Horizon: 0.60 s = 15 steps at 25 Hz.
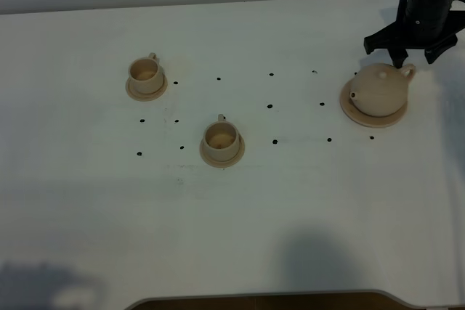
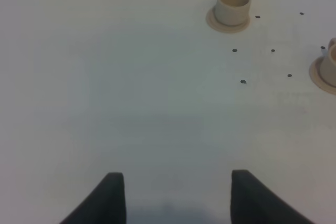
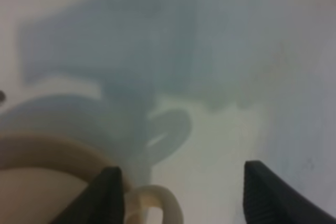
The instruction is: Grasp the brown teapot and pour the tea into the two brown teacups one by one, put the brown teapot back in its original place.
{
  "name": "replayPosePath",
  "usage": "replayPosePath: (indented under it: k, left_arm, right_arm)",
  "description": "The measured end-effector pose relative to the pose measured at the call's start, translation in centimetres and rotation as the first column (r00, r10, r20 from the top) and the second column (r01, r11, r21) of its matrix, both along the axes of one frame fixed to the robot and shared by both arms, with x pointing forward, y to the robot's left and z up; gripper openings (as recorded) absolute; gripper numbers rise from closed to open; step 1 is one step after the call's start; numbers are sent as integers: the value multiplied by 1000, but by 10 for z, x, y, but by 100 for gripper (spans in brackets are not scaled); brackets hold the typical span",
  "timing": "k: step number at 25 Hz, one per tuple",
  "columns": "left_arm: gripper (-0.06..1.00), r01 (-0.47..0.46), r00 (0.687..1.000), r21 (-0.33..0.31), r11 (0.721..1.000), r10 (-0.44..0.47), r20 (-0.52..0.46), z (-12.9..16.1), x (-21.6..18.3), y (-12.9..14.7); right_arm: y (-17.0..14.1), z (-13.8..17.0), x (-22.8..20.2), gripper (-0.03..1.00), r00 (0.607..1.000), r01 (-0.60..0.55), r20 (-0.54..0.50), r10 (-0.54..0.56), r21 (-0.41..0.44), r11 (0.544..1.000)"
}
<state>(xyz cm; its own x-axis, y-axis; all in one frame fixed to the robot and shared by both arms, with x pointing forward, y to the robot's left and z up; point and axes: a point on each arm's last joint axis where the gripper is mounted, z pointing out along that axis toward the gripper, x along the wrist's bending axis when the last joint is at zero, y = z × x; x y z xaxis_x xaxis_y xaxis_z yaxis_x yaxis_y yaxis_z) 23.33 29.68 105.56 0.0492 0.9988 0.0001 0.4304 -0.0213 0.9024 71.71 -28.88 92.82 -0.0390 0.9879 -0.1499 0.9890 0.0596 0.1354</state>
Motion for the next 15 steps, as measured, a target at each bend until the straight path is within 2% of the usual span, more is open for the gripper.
replayPosePath:
  k: [6, 15]
  left_arm:
    - [49, 0, 1000, 1, 1000, 0, 0, 0, 0, 0]
    - [49, 0, 1000, 1, 1000, 0, 0, 0, 0, 0]
  right_arm:
    - [-2, 0, -4, 51, 999, 9, -48, -10, -10, 1000]
    - [-3, -1, 3, 51, 999, -18, 31, 19, -34, 999]
